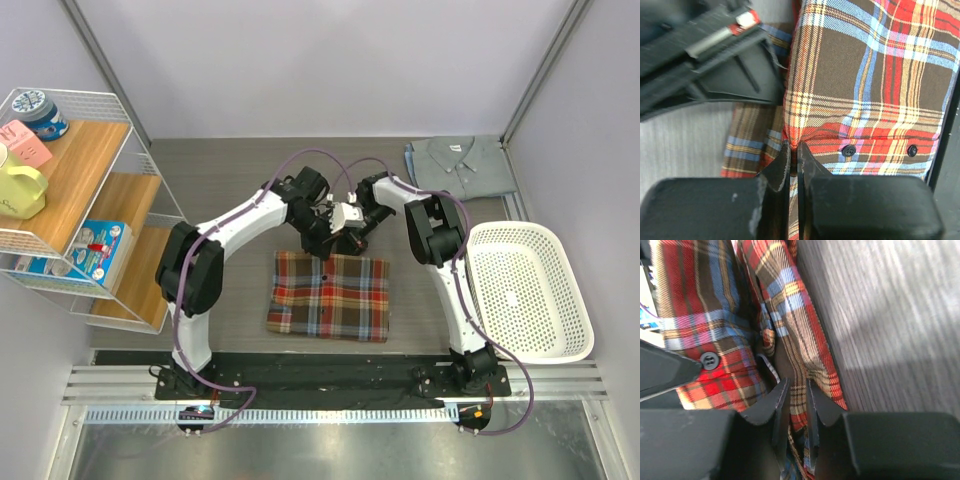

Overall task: Fold and stack the long sleeve shirts
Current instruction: Fold the shirt

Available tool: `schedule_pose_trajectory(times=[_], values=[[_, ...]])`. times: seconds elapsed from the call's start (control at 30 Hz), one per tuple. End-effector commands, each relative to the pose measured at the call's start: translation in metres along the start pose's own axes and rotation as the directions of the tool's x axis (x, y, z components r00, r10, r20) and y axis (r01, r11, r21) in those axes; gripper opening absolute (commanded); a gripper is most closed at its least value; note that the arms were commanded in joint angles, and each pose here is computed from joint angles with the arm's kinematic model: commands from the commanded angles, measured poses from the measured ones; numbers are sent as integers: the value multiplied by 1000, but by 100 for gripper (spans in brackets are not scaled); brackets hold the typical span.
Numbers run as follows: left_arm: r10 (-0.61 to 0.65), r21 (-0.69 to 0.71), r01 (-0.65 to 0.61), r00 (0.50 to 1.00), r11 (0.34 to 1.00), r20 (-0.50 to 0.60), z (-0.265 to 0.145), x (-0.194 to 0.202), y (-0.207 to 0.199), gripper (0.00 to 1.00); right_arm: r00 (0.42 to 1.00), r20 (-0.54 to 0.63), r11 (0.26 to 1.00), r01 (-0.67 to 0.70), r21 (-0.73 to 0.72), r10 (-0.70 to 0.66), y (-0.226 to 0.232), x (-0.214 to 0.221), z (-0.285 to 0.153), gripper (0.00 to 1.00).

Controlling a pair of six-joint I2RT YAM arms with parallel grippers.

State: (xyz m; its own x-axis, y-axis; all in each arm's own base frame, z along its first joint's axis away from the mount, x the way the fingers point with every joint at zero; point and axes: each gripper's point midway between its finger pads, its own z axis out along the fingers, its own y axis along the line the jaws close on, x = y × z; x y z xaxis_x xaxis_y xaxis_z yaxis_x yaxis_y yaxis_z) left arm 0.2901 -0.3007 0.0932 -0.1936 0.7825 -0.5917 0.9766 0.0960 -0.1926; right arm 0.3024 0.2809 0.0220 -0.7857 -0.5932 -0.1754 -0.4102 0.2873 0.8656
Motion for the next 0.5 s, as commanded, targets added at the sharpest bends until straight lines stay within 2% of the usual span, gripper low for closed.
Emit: schedule_pose_trajectory(times=[0.0, 0.27, 0.33, 0.37, 0.47], values=[[25, -46, -24, 1000, 999, 11, -7, -12, 17, 0, 996, -35, 996, 77, 36, -76, -2, 4, -6, 25], [38, -67, -40, 999, 997, -22, 1, 1, 30, 0, 995, -37, 994, 91, 68, -88, -5, -2, -11, 26], [34, -84, -36, 999, 996, -25, 2, 6, 35, 1, 994, -26, 989, 108, 97, -106, -5, -10, -18, 30], [30, -92, -32, 999, 995, -19, 2, 5, 37, 4, 994, -17, 988, 112, 110, -111, -5, -13, -24, 34], [12, -109, -10, 1000, 994, 16, -9, -6, 41, 22, 988, -5, 974, 150, 171, -152, 2, -25, -39, 44]])
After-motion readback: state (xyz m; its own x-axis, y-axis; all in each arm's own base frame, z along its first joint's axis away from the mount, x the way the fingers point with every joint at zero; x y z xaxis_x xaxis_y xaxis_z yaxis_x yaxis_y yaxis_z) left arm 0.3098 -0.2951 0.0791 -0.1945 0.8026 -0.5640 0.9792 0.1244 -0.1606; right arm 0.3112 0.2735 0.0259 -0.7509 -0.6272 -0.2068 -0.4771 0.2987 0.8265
